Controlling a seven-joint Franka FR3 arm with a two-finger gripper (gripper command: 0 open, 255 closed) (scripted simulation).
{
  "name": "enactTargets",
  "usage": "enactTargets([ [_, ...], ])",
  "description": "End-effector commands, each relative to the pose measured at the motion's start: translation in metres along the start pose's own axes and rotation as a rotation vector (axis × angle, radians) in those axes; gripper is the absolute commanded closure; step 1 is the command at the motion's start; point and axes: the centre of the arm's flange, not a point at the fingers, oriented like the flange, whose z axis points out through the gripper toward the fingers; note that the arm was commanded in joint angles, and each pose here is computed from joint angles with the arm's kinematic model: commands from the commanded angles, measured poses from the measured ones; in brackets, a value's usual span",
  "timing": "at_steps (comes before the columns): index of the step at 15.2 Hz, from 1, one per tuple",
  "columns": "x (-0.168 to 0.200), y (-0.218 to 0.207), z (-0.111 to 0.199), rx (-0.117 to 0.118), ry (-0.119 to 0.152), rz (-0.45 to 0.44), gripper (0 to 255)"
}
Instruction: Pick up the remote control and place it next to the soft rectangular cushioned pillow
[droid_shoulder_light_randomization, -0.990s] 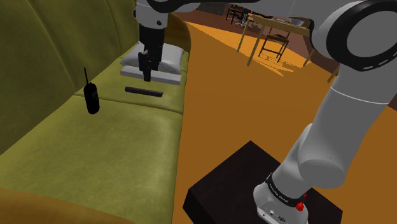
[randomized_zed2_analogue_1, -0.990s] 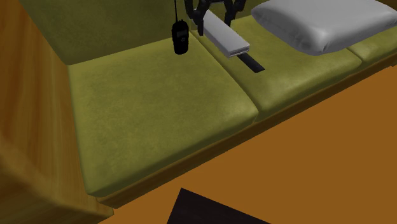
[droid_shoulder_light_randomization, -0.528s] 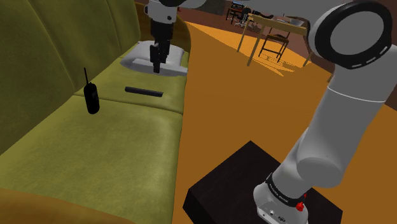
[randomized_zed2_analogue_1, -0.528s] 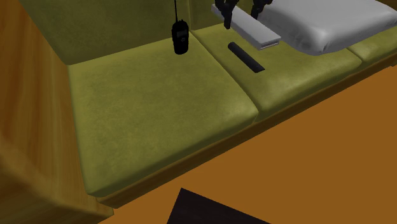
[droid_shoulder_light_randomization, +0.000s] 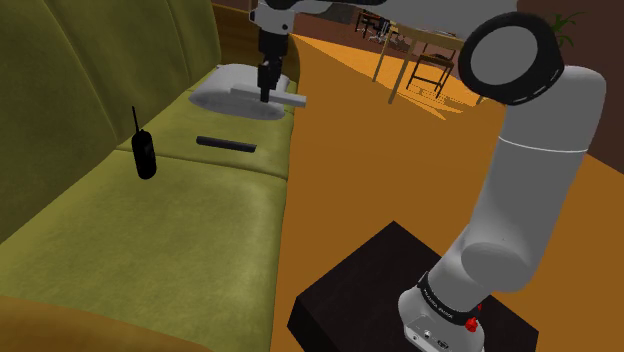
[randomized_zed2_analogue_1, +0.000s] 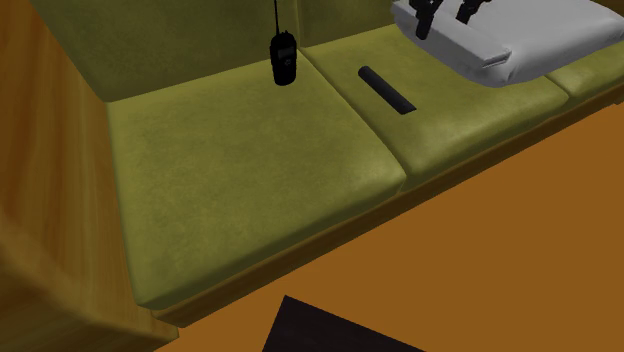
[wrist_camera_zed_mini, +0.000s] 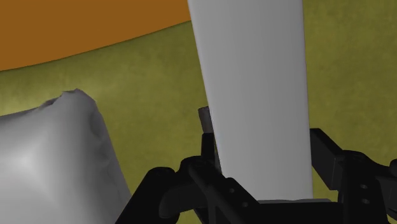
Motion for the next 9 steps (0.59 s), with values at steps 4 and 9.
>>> enactTargets([
  [4, -0.007, 0.065, -0.002, 0.000, 0.000, -0.001, 255],
  [9, -0.013, 0.119, 0.003, 0.000, 0.000, -0.001, 255],
])
